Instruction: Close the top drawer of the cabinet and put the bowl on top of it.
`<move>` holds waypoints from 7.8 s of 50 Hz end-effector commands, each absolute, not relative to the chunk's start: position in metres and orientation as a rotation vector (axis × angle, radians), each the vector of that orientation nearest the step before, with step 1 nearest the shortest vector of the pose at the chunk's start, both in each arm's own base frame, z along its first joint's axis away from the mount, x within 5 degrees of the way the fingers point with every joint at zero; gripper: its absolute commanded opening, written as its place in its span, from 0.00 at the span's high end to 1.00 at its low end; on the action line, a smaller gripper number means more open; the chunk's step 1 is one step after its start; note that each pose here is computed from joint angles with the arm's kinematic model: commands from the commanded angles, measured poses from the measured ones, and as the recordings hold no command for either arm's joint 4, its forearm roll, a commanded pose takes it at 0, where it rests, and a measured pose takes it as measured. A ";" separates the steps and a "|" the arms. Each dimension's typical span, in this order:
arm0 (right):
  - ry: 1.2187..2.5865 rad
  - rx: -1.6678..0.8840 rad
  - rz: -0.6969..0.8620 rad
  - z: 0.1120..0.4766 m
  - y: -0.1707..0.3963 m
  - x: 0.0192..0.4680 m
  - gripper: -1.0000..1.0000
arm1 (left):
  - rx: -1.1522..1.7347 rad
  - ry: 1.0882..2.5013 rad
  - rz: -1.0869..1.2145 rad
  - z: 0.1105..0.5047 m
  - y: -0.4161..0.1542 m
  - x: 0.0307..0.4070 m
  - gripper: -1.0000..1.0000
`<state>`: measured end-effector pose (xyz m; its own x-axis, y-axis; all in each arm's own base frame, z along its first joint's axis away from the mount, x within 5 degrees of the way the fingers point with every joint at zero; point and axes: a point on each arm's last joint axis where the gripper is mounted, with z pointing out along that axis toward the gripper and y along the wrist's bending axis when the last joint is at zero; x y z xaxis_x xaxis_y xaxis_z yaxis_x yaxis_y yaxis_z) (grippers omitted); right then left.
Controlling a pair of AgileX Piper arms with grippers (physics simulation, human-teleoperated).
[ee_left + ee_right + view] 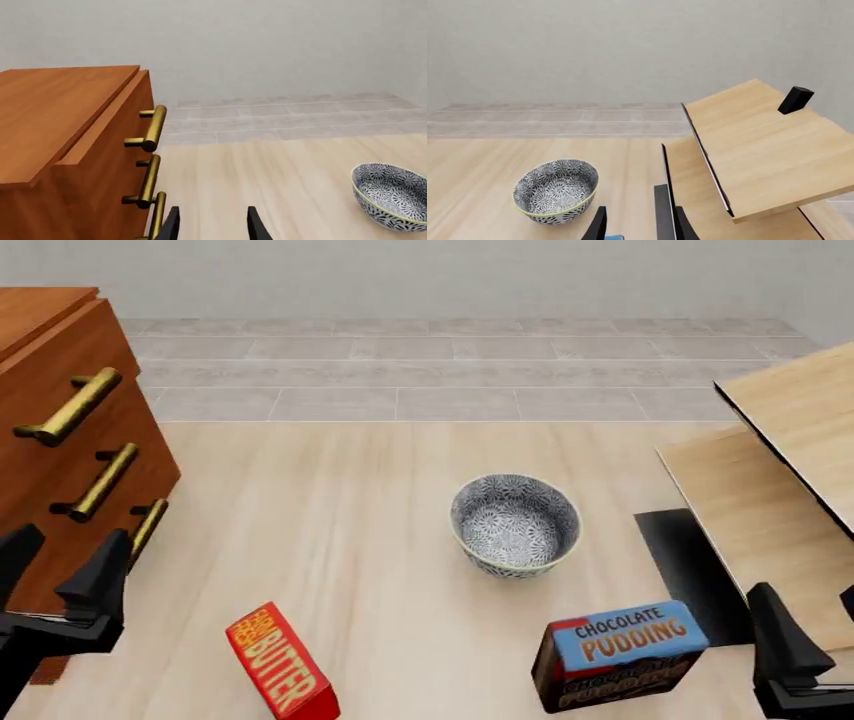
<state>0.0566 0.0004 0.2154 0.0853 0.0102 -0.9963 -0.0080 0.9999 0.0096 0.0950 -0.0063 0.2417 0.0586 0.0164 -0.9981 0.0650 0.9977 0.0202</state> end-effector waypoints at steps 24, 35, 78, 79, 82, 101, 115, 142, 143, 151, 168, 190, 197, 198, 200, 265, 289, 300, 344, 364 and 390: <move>1.481 0.007 0.016 0.216 0.000 0.057 0.00 | 0.083 1.537 -0.026 0.259 -0.011 0.159 0.00; 1.480 0.010 0.015 0.216 0.000 0.056 0.00 | 0.065 1.552 -0.002 0.259 -0.008 0.180 0.00; 1.490 0.004 0.010 0.215 0.000 0.057 0.00 | -0.064 1.571 0.116 0.253 0.025 0.217 0.00; 1.490 0.004 0.011 0.214 0.000 0.057 0.00 | -0.071 1.572 0.121 0.254 0.027 0.217 0.00; 1.489 0.005 0.010 0.215 0.000 0.057 0.00 | -0.083 1.571 0.134 0.254 0.030 0.217 0.00; 1.484 0.023 0.012 0.215 0.000 0.057 0.00 | -0.132 1.573 0.209 0.251 0.047 0.214 0.00; 1.483 0.025 0.014 0.217 0.000 0.056 0.00 | -0.149 1.563 0.223 0.256 0.051 0.209 0.00; 1.481 0.025 0.012 0.215 -0.001 0.056 0.00 | -0.061 1.518 0.060 0.284 0.012 0.158 0.00; 1.481 0.025 0.012 0.215 -0.001 0.056 0.00 | -0.056 1.516 0.055 0.284 0.011 0.154 0.00; 1.481 0.020 0.013 0.216 0.000 0.056 0.00 | -0.006 1.516 0.002 0.283 0.001 0.126 0.00; 1.474 0.023 0.019 0.217 0.000 0.056 0.00 | 0.080 1.544 -0.064 0.267 -0.009 0.094 0.00; 1.461 0.023 0.021 0.219 0.000 0.055 0.00 | 0.208 1.598 -0.141 0.274 -0.023 0.103 0.00; 1.459 0.030 0.022 0.219 0.000 0.055 0.00 | 0.238 1.632 -0.158 0.276 -0.029 0.116 0.00; 1.459 0.031 0.022 0.219 0.000 0.055 0.00 | 0.248 1.649 -0.133 0.278 -0.030 0.123 0.00; 1.459 0.033 0.022 0.219 -0.001 0.055 0.00 | 0.272 1.641 -0.124 0.283 -0.031 0.125 0.00; 1.471 0.020 0.018 0.217 0.000 0.056 0.00 | 0.350 2.036 -0.345 0.369 -0.127 0.265 0.00; 1.465 0.037 0.022 0.218 -0.001 0.056 0.00 | 0.349 2.120 -0.363 0.351 -0.161 0.315 0.00; 1.457 0.046 0.026 0.218 -0.001 0.055 0.00 | 0.351 2.156 -0.395 0.330 -0.184 0.331 0.00; 1.442 0.042 0.027 0.220 -0.001 0.055 0.00 | 0.322 2.245 -0.502 0.277 -0.247 0.358 0.00; 1.433 0.048 0.038 0.221 -0.001 0.055 0.00 | 0.296 2.288 -0.520 0.244 -0.267 0.372 0.00; 1.422 0.046 0.042 0.224 0.000 0.055 0.00 | 0.273 2.357 -0.533 0.190 -0.289 0.381 0.00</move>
<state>0.0547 -0.0005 0.2229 0.1434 0.0566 -0.9880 0.0003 0.9984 0.0572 0.3784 -0.2825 0.2092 -0.7187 0.0519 -0.6934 0.3463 0.8914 -0.2922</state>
